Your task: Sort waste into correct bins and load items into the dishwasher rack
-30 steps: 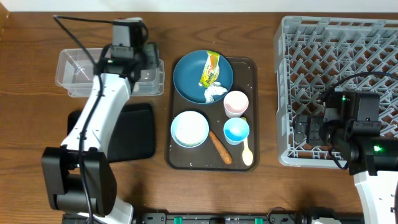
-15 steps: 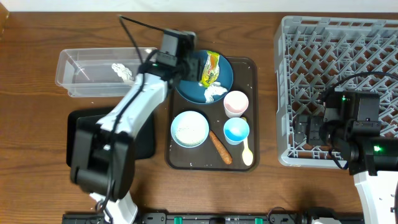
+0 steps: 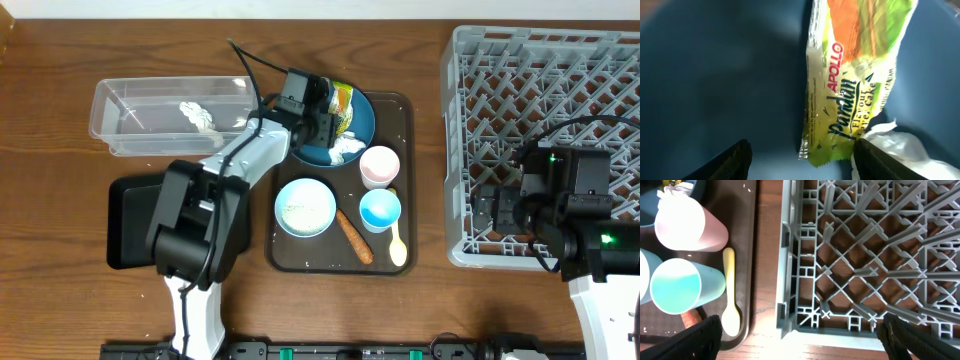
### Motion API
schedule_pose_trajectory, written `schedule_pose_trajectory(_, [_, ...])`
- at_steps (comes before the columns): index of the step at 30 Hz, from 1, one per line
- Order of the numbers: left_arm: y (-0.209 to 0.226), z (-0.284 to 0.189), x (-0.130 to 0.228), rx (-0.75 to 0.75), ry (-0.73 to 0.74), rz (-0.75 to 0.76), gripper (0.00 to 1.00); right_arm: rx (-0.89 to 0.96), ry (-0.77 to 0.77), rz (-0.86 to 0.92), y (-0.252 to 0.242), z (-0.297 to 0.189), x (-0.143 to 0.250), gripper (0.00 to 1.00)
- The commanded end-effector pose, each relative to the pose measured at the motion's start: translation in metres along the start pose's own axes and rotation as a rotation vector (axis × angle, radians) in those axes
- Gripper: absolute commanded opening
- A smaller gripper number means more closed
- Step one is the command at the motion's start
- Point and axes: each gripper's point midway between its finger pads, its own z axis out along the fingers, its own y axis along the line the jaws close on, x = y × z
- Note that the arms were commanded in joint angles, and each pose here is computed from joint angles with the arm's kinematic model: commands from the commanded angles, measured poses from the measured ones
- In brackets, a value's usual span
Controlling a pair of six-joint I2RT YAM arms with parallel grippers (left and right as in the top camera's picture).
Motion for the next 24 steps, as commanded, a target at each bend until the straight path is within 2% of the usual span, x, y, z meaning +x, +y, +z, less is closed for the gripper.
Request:
schedule_pose_trajectory(1, [-0.007,0.007,0.003,0.010,0.006,0.015,0.68,0.001,-0.017,0.011,0.000,-0.005,-0.006,0.99])
schedule_pose_trajectory(6, [-0.011,0.013,0.004,0.014,0.005,0.024,0.66,0.001,-0.017,0.011,0.000,-0.005,-0.006,0.99])
schedule_pose_trajectory(8, [-0.011,0.013,0.003,0.012,0.002,0.024,0.56,0.001,-0.017,0.011,0.000,-0.005,-0.006,0.99])
schedule_pose_trajectory(11, [-0.011,0.013,0.004,0.012,0.006,0.024,0.36,0.001,-0.017,0.011,0.000,-0.005,-0.006,0.99])
schedule_pose_trajectory(17, [-0.010,0.015,0.011,0.009,0.023,0.022,0.19,0.001,-0.017,0.011,0.000,-0.005,-0.006,0.99])
schedule_pose_trajectory(18, [-0.009,0.015,0.014,0.008,0.029,0.022,0.19,0.001,-0.016,0.011,0.000,-0.005,-0.006,0.99])
schedule_pose_trajectory(21, [-0.008,0.016,0.017,0.006,0.037,0.021,0.08,0.001,-0.017,0.011,0.000,-0.005,-0.006,0.99])
schedule_pose_trajectory(24, [-0.008,0.016,0.017,0.006,0.034,0.021,0.06,0.001,-0.016,0.011,0.000,-0.005,-0.006,0.99])
